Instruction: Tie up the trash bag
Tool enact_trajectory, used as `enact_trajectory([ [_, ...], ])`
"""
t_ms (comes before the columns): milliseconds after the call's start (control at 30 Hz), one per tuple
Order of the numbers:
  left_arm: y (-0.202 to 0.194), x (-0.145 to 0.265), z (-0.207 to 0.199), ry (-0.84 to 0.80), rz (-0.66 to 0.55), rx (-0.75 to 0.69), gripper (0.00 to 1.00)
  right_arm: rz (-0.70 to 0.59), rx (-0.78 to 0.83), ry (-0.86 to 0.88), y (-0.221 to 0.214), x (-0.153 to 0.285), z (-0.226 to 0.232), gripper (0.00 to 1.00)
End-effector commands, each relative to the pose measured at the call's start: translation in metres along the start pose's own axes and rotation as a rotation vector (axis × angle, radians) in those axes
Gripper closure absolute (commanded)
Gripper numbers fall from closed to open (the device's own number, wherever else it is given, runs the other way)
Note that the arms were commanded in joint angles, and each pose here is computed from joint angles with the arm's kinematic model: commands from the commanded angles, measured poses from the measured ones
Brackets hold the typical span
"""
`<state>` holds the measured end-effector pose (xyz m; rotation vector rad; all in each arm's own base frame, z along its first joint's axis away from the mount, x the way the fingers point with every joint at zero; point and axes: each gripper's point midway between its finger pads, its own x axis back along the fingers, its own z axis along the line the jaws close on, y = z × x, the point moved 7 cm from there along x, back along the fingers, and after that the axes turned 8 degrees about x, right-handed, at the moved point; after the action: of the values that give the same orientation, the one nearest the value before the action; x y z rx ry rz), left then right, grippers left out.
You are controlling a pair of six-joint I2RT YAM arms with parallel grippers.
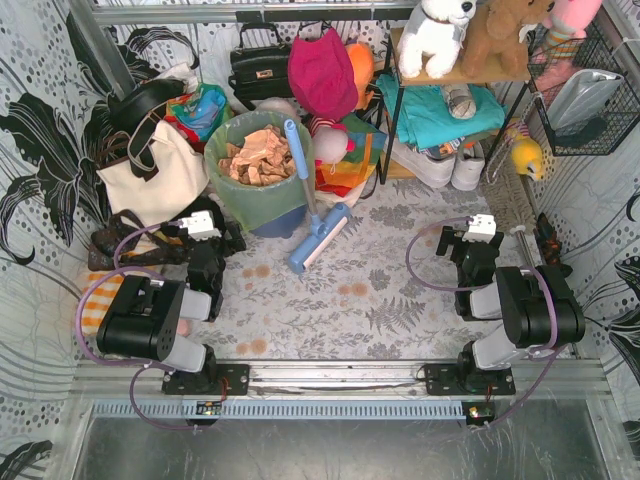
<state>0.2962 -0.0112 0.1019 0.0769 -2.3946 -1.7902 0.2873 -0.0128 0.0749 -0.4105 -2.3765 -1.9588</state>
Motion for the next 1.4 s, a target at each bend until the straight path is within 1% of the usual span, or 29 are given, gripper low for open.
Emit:
enact_trajectory([
  [0, 0.0113, -0.0049, -0.0018, -0.004, -0.05, 0.013, 0.02, -0.048, -0.004, -0.006, 0.0099, -0.0039, -0.0013, 0.03],
  [1367, 0.0146, -0.0028, -0.0015, -0.003, -0.061, 0.005, 0.02, -0.048, -0.003, -0.014, 0.0099, -0.0039, -0.0023, 0.03],
])
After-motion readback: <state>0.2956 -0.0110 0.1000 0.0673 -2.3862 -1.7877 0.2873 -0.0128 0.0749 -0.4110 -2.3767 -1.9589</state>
